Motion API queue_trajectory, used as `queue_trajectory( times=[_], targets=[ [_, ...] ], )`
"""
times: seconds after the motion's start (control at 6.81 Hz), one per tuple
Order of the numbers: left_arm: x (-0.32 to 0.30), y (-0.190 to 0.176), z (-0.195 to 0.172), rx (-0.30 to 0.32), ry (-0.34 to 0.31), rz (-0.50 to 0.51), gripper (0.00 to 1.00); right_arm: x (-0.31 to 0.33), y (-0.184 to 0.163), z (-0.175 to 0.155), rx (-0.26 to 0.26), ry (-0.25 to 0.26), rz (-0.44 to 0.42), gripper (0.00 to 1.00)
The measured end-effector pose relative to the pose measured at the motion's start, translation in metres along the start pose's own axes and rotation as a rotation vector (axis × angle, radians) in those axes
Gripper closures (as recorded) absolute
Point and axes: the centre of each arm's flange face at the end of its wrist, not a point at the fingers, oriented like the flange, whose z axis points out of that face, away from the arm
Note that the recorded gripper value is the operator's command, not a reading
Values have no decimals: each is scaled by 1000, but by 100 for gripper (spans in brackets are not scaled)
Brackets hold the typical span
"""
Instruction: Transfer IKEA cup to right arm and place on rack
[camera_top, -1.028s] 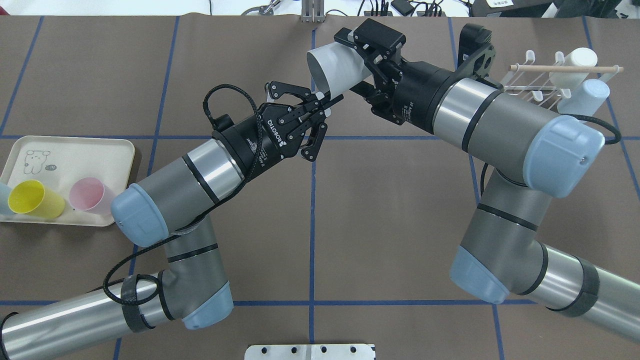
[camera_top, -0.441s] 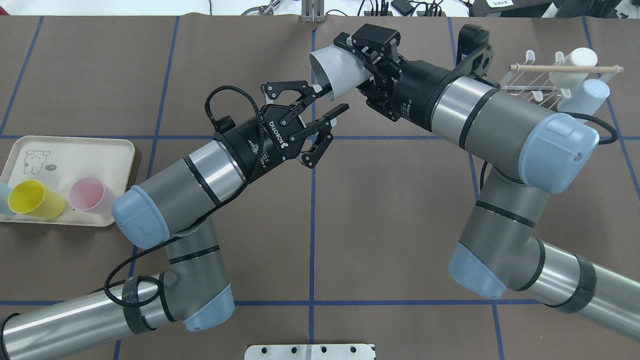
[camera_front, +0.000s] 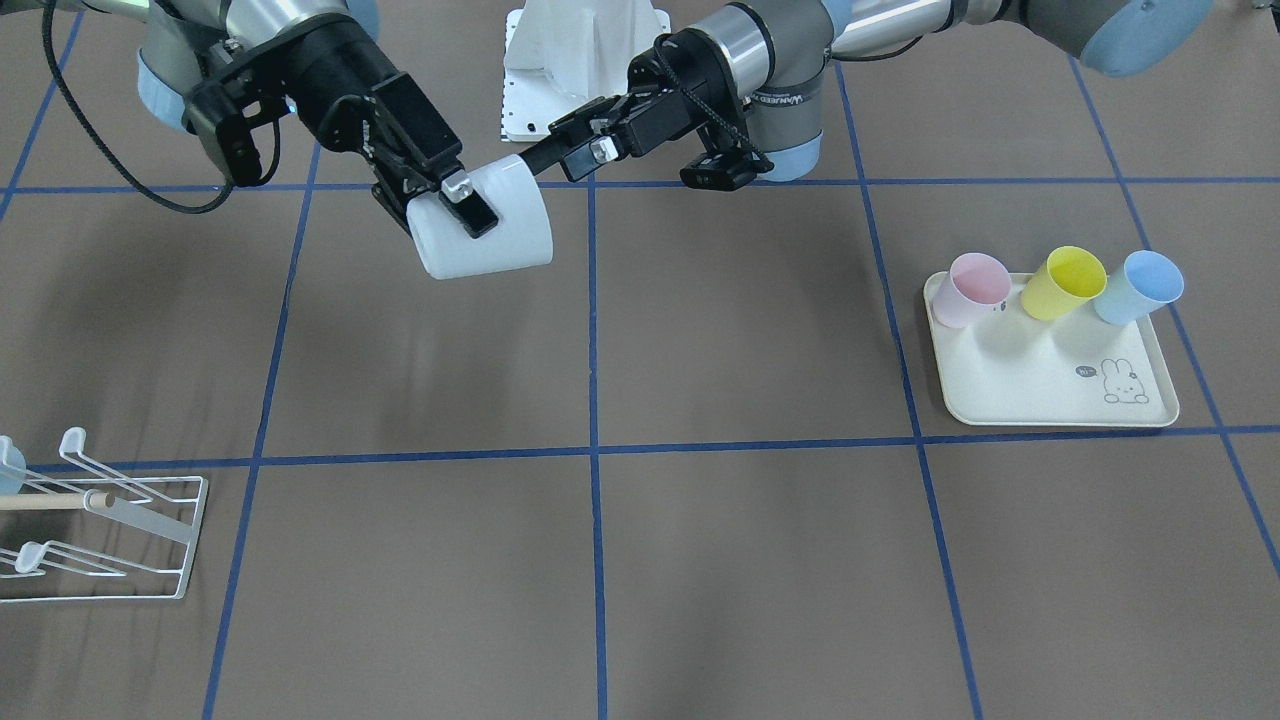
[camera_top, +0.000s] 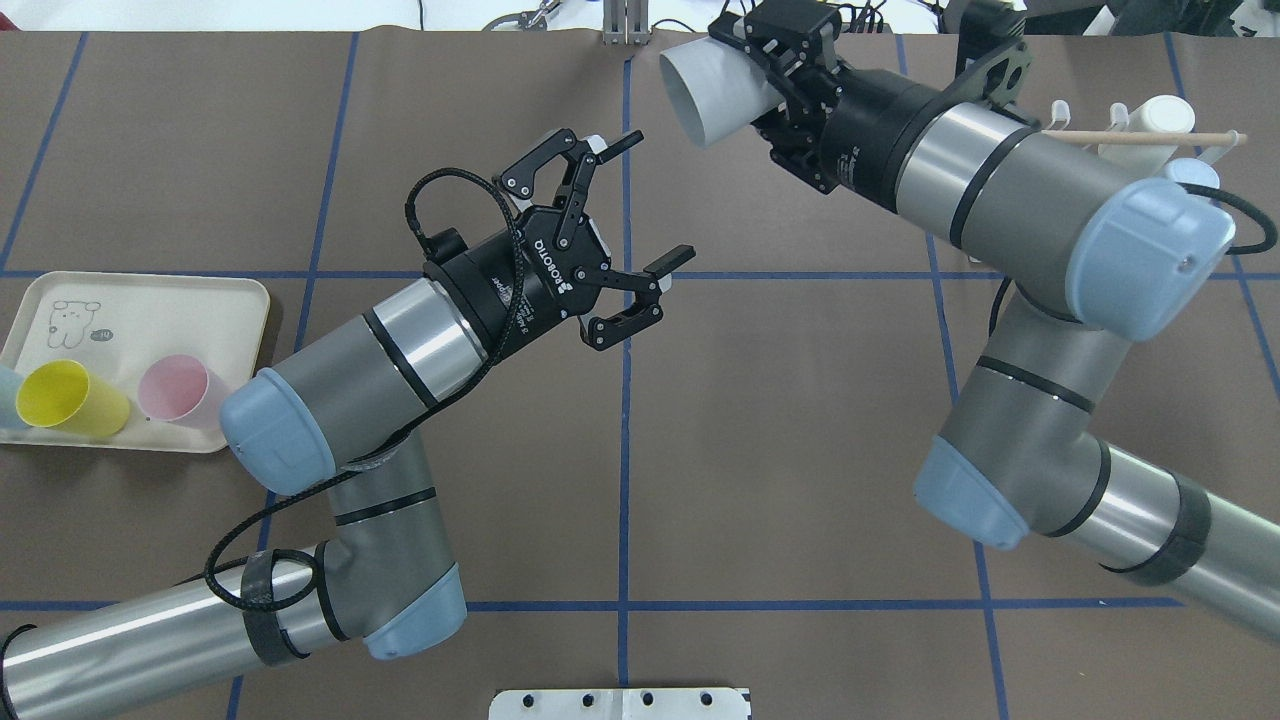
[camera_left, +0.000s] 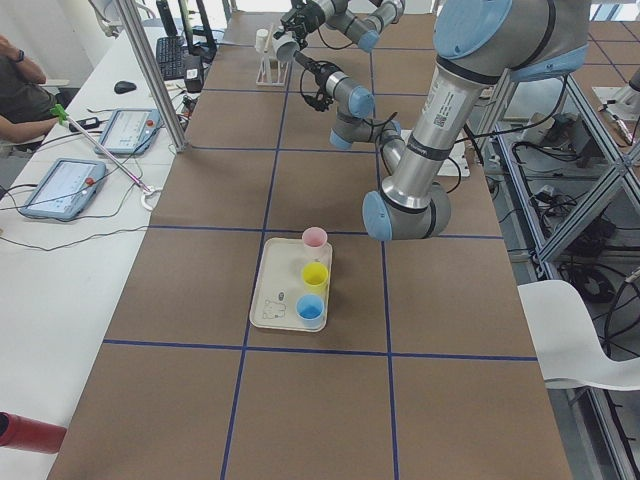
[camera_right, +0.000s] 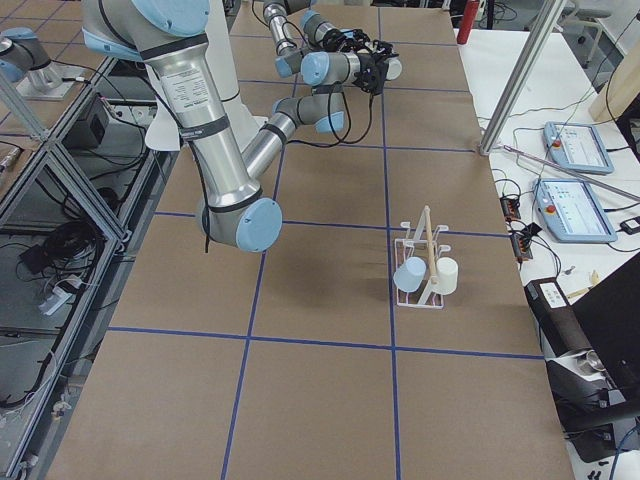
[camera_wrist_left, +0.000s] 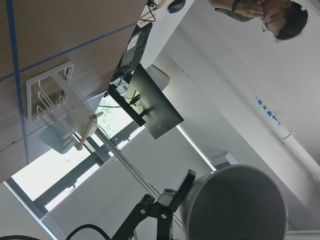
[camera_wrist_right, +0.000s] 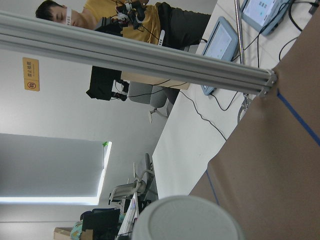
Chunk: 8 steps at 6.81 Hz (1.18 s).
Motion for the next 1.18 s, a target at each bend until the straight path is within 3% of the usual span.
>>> queue_trajectory(
  times=[0.15, 0.44, 0.88, 1.18],
  targets=[
    [3, 0, 0, -2, -4, 103, 0, 2, -28, -1, 62, 36, -67, 100],
    [6, -11, -5, 25, -35, 498, 0, 40, -78, -12, 157, 168, -290, 100],
    [43, -38, 2, 180, -139, 989, 1, 98, -139, -40, 244, 369, -558, 100],
    [97, -54, 9, 311, -260, 1264, 1, 104, -176, -50, 284, 490, -724, 100]
  ],
)
